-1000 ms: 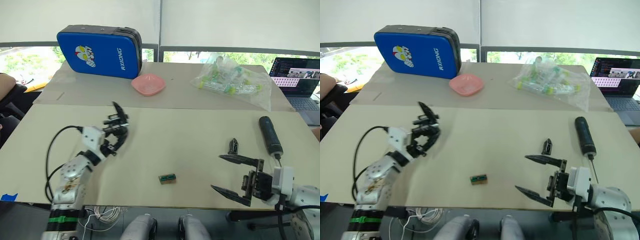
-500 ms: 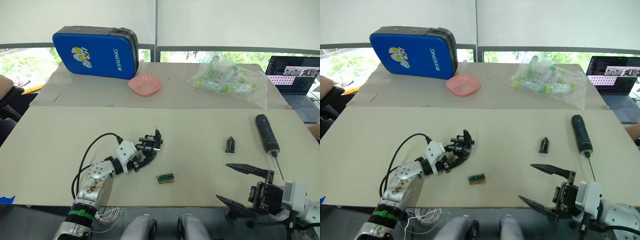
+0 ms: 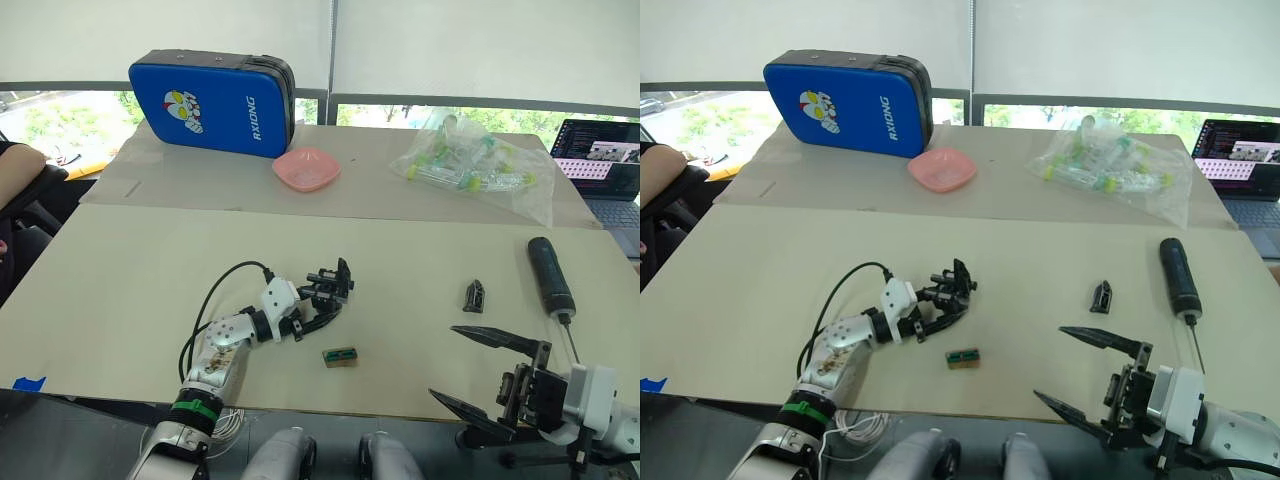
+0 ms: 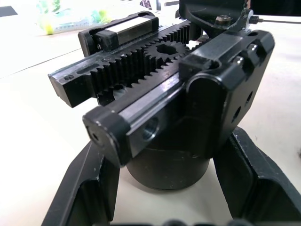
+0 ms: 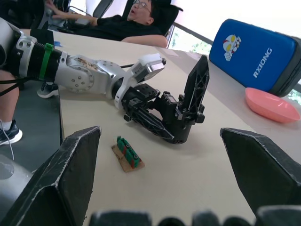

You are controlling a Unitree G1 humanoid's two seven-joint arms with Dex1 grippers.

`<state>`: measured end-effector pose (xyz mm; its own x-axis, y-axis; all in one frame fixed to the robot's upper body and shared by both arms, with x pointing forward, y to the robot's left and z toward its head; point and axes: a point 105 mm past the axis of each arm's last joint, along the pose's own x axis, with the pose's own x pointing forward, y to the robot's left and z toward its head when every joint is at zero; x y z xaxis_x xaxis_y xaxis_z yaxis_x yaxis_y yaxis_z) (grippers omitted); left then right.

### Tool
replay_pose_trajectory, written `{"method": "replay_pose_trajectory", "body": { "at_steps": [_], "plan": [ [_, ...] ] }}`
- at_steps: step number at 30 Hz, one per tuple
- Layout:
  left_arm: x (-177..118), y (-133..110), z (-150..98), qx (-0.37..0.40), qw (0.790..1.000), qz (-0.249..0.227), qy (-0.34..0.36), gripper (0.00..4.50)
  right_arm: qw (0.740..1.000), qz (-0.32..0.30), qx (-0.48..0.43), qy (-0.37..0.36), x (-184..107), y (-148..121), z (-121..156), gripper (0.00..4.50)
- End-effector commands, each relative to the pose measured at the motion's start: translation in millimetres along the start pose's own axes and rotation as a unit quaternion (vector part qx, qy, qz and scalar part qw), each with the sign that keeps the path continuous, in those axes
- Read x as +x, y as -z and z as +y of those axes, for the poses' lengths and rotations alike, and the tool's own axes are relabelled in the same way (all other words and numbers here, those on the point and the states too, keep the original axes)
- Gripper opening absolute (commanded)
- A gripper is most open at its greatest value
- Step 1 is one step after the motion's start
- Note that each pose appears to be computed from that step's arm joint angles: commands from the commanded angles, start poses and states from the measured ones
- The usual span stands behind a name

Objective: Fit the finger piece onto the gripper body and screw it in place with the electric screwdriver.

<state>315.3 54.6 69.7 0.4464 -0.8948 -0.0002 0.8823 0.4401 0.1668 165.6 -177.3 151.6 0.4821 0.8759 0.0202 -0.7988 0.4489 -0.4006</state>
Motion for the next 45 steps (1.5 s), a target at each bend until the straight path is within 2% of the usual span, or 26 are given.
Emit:
{"method": "replay_pose_trajectory", "body": {
  "at_steps": [1,7,18,25,32,34,37,45],
  "plan": [
    [12,-12,-12,0.020,0.999,-0.015,0.030,2.31,1.000,-0.006,-0.026,0.003,-4,-12,-2,4.50],
    [4,1,-8,0.023,0.999,0.015,0.032,2.31,0.999,0.000,-0.027,0.018,-5,-13,1,4.50],
    [-4,15,6,0.003,0.999,0.044,-0.009,2.31,0.999,0.002,-0.022,0.028,-5,-14,4,4.50],
    [-5,11,14,0.017,0.999,0.034,-0.037,2.31,1.000,0.002,-0.017,0.022,-4,-12,3,4.50],
    [-8,20,17,0.001,0.998,0.046,-0.044,2.31,1.000,0.002,-0.017,0.015,-2,-11,-1,4.50],
    [-12,20,18,0.017,0.998,0.051,-0.037,3.34,1.000,0.002,-0.019,0.011,-2,-13,-1,4.50],
    [-19,21,23,0.000,0.998,0.048,-0.048,4.47,1.000,0.002,-0.013,0.009,-3,-15,0,4.50],
    [-47,20,17,-0.039,0.998,0.044,-0.008,4.47,1.000,0.004,0.005,0.014,-4,-16,5,4.50]
  ]
}}
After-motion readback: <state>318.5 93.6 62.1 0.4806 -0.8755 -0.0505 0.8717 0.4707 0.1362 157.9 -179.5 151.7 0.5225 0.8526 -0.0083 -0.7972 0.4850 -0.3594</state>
